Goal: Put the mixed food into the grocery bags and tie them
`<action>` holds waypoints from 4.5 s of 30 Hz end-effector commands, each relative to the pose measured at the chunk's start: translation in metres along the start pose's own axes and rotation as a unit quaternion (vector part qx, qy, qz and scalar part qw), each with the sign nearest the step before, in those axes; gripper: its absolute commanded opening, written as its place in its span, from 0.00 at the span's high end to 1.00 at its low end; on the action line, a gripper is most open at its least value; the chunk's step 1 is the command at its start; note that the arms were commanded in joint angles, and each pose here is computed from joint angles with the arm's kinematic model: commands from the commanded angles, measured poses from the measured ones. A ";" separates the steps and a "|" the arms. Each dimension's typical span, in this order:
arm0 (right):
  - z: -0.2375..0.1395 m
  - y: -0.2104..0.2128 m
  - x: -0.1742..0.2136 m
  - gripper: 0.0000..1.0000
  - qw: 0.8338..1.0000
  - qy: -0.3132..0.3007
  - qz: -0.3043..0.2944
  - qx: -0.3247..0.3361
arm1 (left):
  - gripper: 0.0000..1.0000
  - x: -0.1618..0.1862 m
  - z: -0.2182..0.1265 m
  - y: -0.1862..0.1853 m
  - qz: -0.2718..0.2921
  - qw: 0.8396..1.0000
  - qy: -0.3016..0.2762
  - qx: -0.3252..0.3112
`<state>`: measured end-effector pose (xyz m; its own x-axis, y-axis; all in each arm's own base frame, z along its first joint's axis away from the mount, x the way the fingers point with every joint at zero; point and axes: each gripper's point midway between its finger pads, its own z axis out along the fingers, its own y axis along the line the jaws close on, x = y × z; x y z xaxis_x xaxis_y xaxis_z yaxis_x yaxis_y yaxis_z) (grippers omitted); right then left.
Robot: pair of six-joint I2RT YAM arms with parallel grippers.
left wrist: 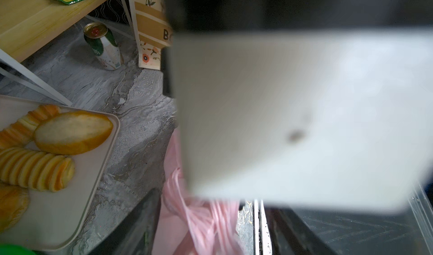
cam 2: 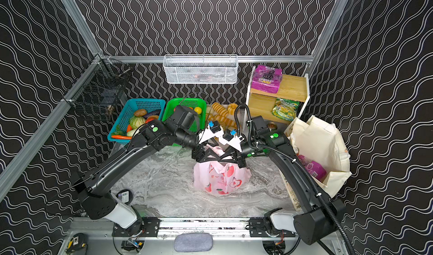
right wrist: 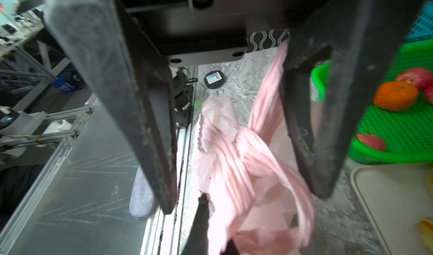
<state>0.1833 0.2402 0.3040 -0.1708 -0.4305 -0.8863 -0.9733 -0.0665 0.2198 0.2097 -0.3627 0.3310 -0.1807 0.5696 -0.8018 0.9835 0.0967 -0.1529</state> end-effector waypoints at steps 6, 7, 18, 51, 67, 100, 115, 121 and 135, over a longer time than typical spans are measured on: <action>0.000 0.020 -0.002 1.00 0.998 -0.013 0.014 -0.056 | 0.27 -0.010 0.003 -0.001 0.019 0.999 -0.020 0.017; 0.000 0.019 -0.001 1.00 0.998 -0.011 0.015 -0.053 | 0.29 -0.011 0.003 -0.002 0.019 0.999 -0.020 0.021; -0.011 -0.017 -0.003 1.00 0.995 0.000 -0.004 0.098 | 1.00 -0.004 -0.004 -0.003 -0.009 1.000 -0.015 0.025; 0.016 -0.041 -0.027 0.82 0.883 -0.104 -0.209 0.408 | 1.00 0.016 -0.009 0.035 -0.309 0.950 0.015 0.047; 0.019 -0.066 -0.005 0.68 0.835 -0.073 -0.255 0.482 | 1.00 0.013 -0.009 0.027 -0.324 0.942 -0.001 0.083; 0.020 -0.071 0.001 0.65 0.767 -0.094 -0.357 0.525 | 1.00 0.023 -0.008 0.052 -0.508 0.833 -0.075 0.205; 0.025 -0.068 -0.005 0.64 0.786 -0.155 -0.323 0.503 | 1.00 0.028 -0.007 0.053 -0.526 0.823 -0.086 0.198; 0.029 -0.062 0.011 0.66 0.911 -0.193 -0.038 0.363 | 1.00 0.019 -0.016 0.059 -0.517 0.826 -0.106 0.196; 0.026 -0.063 0.006 0.71 0.836 -0.371 0.331 0.233 | 1.00 0.018 -0.020 0.066 -0.528 0.818 -0.126 0.189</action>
<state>0.2313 0.2686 0.2562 -0.4842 0.2585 -0.8359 -0.6695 0.5056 0.5442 0.2680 -0.3290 0.3096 -0.9732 0.1548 -0.1701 0.1948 0.1614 -0.9675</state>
